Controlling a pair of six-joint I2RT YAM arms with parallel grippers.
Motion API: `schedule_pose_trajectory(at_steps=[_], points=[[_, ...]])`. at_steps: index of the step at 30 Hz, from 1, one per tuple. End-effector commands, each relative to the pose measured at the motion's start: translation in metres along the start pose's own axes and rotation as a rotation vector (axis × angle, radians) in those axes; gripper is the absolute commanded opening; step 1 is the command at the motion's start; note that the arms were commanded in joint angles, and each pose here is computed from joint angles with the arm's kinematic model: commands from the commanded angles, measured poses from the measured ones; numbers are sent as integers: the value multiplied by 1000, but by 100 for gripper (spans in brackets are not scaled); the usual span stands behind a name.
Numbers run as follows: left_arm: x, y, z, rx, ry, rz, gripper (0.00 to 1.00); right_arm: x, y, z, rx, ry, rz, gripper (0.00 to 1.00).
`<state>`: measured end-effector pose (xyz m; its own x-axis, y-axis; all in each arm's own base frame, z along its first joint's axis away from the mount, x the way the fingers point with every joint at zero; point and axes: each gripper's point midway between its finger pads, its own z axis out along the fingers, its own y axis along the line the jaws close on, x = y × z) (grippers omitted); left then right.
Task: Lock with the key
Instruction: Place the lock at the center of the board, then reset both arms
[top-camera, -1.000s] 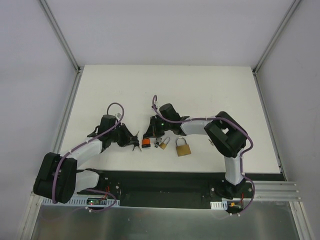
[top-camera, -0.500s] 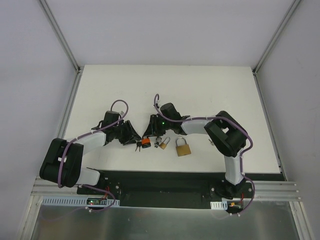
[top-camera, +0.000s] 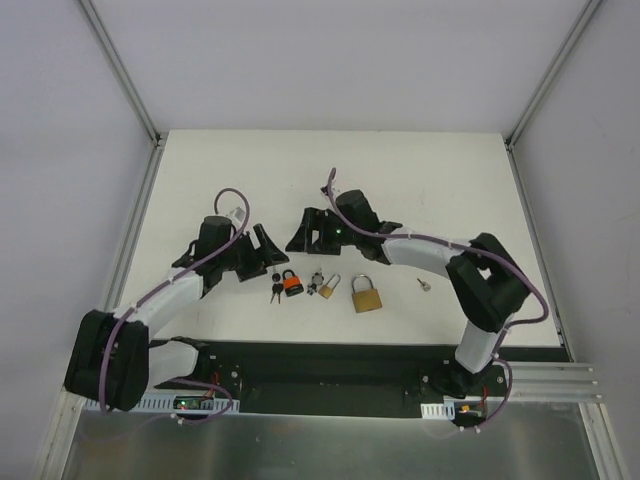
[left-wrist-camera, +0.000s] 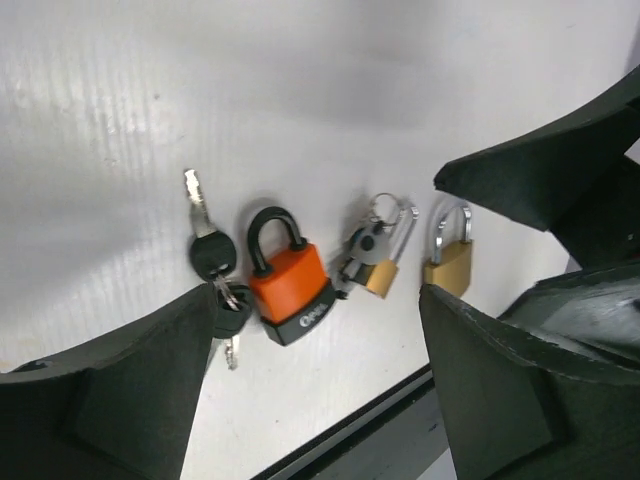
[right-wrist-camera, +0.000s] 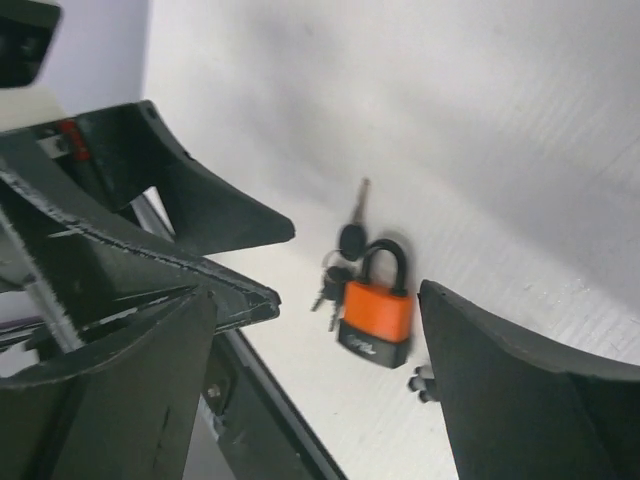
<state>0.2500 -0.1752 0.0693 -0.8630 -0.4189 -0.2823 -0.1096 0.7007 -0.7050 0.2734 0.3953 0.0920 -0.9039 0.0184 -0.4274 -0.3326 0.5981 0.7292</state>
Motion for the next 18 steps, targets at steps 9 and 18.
schedule_pose_trajectory(at_steps=[9,18], points=[[-35,-80,-79,262,-312,268,99,-86,96,-154,-157,-343,-171,97],[-42,-95,-98,292,-367,298,99,-98,53,-257,10,-562,-165,97]])
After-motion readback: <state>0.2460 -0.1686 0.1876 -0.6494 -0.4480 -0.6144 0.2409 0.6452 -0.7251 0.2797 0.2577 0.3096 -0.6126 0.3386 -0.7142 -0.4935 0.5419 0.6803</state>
